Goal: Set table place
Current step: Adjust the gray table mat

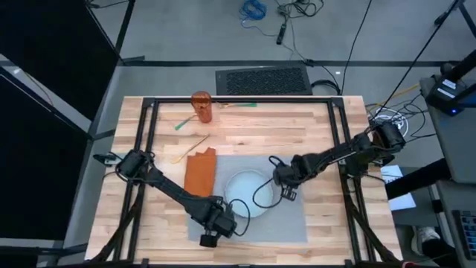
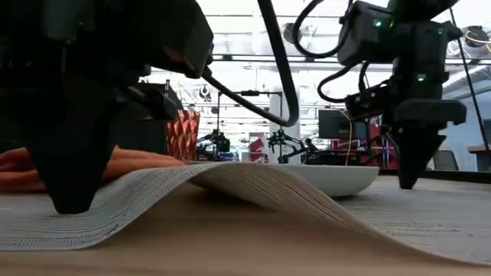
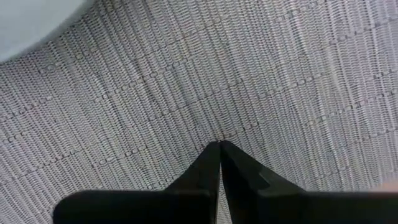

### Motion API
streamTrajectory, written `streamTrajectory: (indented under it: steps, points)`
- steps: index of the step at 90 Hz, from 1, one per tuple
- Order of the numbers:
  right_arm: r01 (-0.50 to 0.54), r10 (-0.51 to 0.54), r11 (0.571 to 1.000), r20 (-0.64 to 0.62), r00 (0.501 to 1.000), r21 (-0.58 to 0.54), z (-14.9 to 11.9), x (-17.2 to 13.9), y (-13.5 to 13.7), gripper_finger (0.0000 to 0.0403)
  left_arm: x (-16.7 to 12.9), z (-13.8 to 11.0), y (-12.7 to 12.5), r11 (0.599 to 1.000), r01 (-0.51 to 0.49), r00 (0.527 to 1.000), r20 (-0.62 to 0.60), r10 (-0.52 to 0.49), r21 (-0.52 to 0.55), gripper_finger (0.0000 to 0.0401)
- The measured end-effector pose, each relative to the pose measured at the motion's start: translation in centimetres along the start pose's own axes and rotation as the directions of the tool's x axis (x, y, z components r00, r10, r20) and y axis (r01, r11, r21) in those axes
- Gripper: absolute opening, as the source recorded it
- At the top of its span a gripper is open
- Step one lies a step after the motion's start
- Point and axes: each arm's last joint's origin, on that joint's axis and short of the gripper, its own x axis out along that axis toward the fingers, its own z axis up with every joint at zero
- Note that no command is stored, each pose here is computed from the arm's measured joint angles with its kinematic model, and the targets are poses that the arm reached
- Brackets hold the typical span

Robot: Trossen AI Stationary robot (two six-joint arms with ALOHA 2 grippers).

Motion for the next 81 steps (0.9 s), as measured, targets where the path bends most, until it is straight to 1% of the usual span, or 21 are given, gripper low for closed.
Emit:
streamTrajectory:
  steps: [8, 33, 51, 81]
  points:
    - [0.003, -0.003, 1.000, -0.004, 1.000, 0.000, 0.3, 0.1, -0.5, 0.0000, 0.3, -0.3, 0.0, 1.000, 0.012, 1.000, -0.008, -0.012, -0.020, 0.0000]
    - [0.018, -0.018, 1.000, -0.007, 1.000, 0.016, 0.9, 0.2, -1.6, 0.0000, 0.4, -0.8, -0.3, 1.000, 0.006, 1.000, -0.030, -0.007, -0.010, 0.0000]
    - [0.019, -0.019, 1.000, -0.025, 1.000, 0.017, 0.9, 0.2, -1.9, 0.0000, 0.5, -1.1, -0.2, 1.000, -0.002, 0.999, -0.052, 0.002, -0.010, 0.0000]
    - [0.024, -0.023, 1.000, -0.028, 0.999, 0.017, 0.8, 0.2, -2.0, 0.0000, 0.6, -1.3, -0.2, 1.000, -0.004, 0.999, -0.053, 0.003, -0.011, 0.0000]
